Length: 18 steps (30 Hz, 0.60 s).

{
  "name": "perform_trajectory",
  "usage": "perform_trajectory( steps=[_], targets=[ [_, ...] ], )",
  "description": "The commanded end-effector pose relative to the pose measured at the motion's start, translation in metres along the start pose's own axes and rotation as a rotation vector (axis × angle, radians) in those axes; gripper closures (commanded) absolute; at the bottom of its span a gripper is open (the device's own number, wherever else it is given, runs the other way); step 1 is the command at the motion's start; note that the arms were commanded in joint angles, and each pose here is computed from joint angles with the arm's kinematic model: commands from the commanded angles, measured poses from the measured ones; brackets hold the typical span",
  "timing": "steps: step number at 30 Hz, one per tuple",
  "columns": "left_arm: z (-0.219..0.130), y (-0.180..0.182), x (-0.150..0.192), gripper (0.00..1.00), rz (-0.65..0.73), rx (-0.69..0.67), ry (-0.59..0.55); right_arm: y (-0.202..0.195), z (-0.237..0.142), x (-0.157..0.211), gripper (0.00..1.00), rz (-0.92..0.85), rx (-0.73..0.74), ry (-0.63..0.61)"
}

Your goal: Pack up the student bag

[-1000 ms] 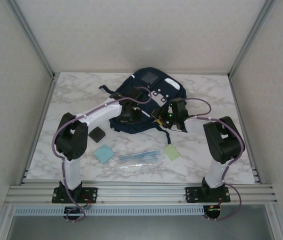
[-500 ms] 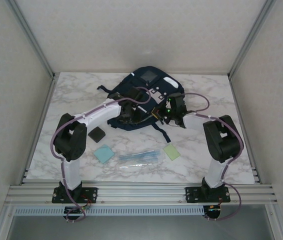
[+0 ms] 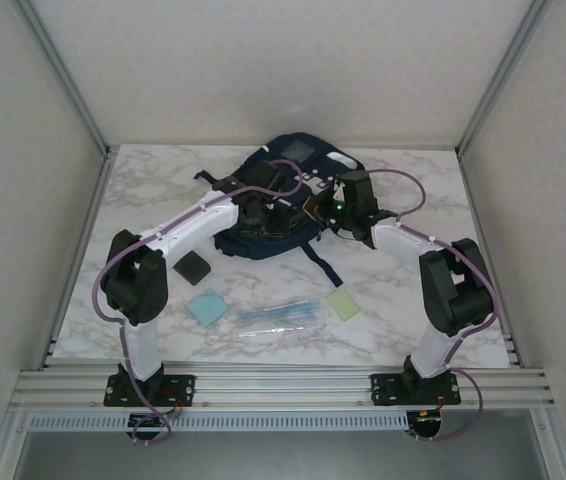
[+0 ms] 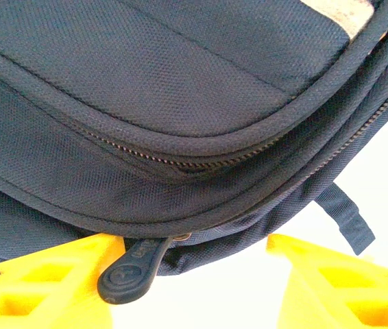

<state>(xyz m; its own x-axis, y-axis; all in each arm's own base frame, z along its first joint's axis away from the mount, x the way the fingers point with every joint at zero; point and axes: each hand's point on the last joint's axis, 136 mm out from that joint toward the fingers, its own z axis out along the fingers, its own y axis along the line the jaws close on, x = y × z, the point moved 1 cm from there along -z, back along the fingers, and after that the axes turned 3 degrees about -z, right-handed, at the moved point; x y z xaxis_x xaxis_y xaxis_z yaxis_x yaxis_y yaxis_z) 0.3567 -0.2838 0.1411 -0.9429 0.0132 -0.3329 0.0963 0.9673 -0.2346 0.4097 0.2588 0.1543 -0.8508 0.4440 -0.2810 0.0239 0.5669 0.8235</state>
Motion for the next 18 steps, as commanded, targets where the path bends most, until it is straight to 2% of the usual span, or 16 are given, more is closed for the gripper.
perform_trajectory(
  steps=[1,7,9,10,12,15,18],
  targets=[
    [-0.001,0.003,-0.005,0.45,0.013,-0.028,0.009,0.025,-0.004,-0.011,1.0,-0.048,-0.082,-0.03],
    [-0.017,0.032,-0.004,0.42,0.055,-0.151,-0.015,0.018,-0.005,-0.013,1.0,-0.053,-0.056,-0.031],
    [-0.026,0.042,-0.004,0.35,0.021,-0.142,-0.042,0.016,-0.006,-0.013,1.0,-0.054,-0.051,-0.034],
    [-0.032,0.041,-0.005,0.27,-0.003,-0.106,-0.059,0.015,-0.006,-0.013,1.0,-0.053,-0.048,-0.034],
    [-0.038,0.038,-0.007,0.18,-0.035,-0.042,-0.08,0.013,-0.006,-0.012,1.0,-0.051,-0.044,-0.029],
    [-0.036,0.031,-0.009,0.18,-0.025,-0.012,-0.07,0.014,-0.005,-0.013,1.0,-0.05,-0.047,-0.029],
    [-0.023,0.025,-0.004,0.23,0.015,0.011,-0.018,0.017,-0.006,-0.013,1.0,-0.054,-0.053,-0.027]
  ],
)
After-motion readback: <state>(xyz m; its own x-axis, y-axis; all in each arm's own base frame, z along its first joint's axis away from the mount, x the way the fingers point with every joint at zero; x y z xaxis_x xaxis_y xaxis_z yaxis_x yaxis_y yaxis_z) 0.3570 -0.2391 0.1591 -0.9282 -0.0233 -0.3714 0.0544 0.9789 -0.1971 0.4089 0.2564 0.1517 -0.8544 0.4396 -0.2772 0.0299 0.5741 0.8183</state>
